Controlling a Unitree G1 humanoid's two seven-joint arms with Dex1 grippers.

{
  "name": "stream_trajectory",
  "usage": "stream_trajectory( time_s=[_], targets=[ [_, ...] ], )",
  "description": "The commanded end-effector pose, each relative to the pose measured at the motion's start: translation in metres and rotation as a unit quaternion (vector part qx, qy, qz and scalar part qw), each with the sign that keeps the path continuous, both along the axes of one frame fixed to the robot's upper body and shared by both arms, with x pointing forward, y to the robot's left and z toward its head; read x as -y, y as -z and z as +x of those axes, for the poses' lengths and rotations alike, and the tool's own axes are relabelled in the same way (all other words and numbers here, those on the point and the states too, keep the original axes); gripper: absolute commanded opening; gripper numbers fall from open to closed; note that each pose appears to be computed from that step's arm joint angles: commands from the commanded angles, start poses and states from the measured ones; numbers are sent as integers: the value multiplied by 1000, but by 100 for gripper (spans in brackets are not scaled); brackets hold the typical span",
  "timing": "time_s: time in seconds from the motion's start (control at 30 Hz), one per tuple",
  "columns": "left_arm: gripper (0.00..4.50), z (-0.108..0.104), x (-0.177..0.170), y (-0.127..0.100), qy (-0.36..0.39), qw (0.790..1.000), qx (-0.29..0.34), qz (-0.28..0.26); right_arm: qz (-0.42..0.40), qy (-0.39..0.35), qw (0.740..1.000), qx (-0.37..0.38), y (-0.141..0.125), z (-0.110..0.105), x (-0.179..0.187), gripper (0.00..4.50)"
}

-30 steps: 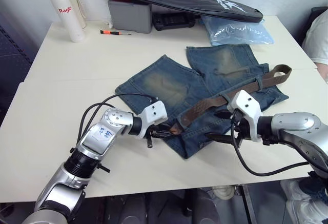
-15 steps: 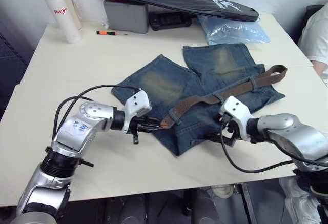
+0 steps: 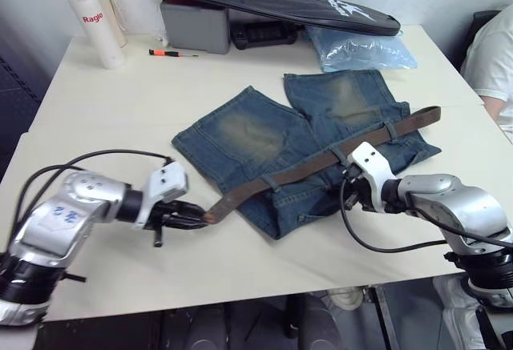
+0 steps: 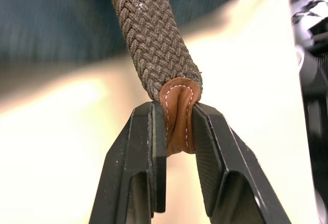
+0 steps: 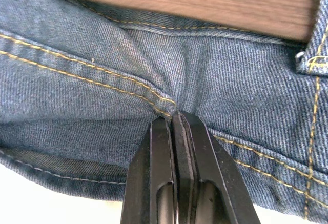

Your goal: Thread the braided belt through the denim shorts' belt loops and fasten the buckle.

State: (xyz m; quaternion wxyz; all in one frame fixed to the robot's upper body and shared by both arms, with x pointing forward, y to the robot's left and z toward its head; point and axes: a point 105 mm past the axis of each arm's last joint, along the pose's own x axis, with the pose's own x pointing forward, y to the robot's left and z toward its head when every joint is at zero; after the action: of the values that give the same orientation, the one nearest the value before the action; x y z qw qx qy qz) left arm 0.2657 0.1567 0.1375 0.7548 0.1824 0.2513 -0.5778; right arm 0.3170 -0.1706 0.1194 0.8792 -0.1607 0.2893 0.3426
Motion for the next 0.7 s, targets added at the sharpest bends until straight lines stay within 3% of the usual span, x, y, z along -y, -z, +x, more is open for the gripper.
stream_trajectory(
  time_s=[0.03, 0.13, 0.33, 0.53, 0.6, 0.7],
  targets=[
    [53, -46, -77, -3, -34, 994, -100, 36, -35, 48, 996, -65, 32, -5, 22, 0],
    [52, -67, -116, 4, -59, 982, -153, 92, -34, 43, 996, -68, 32, -5, 21, 0],
    [52, -64, -152, -5, -134, 978, -132, 93, -35, 30, 997, -68, 32, -3, 17, 0],
    [52, -54, -155, -7, -151, 977, -124, 84, -33, 19, 998, -59, 27, 0, 12, 0],
    [153, -52, -156, -8, -160, 975, -126, 83, -31, 18, 998, -56, 25, 0, 12, 0],
    [247, -48, -166, -11, -180, 971, -122, 96, -27, 12, 998, -51, 19, -2, 12, 0]
  ],
)
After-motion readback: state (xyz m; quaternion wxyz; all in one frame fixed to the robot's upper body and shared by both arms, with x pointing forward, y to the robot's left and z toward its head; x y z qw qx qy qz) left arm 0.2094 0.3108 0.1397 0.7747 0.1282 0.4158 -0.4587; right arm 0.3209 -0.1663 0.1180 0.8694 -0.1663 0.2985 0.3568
